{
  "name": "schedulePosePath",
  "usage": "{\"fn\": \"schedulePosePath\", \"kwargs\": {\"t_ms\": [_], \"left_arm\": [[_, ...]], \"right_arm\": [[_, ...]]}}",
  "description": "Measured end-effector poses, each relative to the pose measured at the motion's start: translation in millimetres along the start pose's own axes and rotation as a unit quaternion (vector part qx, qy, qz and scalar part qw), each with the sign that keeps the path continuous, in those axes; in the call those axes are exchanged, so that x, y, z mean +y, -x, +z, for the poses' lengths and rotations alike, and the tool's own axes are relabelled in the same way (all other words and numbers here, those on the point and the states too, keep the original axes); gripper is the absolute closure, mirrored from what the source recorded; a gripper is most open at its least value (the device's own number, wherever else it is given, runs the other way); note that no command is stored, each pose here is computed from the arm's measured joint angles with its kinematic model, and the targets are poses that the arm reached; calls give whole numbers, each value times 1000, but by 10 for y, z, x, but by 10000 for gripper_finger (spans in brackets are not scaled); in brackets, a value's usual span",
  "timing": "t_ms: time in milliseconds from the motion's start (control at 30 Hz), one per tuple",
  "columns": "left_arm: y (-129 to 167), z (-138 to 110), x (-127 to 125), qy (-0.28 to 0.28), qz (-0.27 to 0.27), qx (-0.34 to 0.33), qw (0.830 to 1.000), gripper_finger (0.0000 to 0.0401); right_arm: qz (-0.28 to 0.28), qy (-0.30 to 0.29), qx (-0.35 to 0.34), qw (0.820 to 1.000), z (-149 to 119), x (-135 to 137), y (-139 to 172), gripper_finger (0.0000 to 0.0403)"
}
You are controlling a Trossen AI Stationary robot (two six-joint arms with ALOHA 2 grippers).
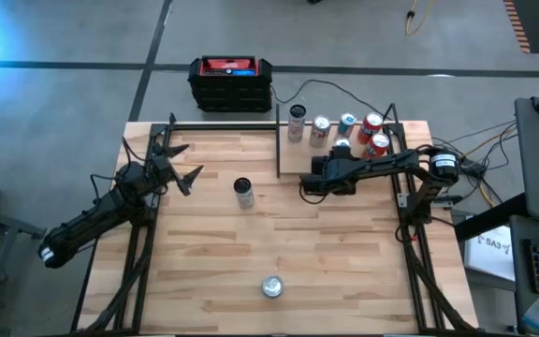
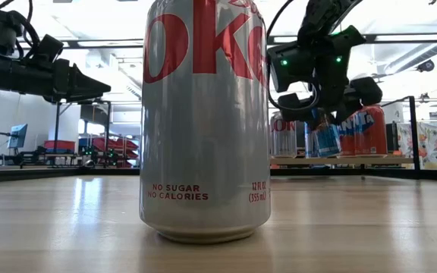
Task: Place canned beverage on shelf
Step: Put the blue soda can on the shelf aligned with the other blue soda can
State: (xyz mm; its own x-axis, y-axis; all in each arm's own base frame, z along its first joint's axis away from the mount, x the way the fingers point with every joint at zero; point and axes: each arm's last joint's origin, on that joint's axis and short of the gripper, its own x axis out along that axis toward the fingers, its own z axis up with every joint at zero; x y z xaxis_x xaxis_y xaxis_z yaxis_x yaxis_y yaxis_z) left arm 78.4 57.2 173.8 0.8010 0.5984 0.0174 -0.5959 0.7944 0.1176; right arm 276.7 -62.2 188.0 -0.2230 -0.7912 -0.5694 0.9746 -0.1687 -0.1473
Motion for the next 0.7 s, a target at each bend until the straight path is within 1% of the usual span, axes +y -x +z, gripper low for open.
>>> {"fn": "schedulePosePath", "kwargs": {"t_ms": [367, 467, 700], "left_arm": [[0, 0, 0, 0, 0, 0, 1000, 3], [0, 0, 0, 0, 0, 0, 1000, 3], [0, 0, 0, 0, 0, 0, 1000, 3]], "right_arm": [[-1, -8, 6, 1000, 2, -1, -4, 146], [-2, -10, 9, 1000, 7, -1, -12, 125], [-2, -11, 5, 1000, 11, 1, -15, 51]]}}
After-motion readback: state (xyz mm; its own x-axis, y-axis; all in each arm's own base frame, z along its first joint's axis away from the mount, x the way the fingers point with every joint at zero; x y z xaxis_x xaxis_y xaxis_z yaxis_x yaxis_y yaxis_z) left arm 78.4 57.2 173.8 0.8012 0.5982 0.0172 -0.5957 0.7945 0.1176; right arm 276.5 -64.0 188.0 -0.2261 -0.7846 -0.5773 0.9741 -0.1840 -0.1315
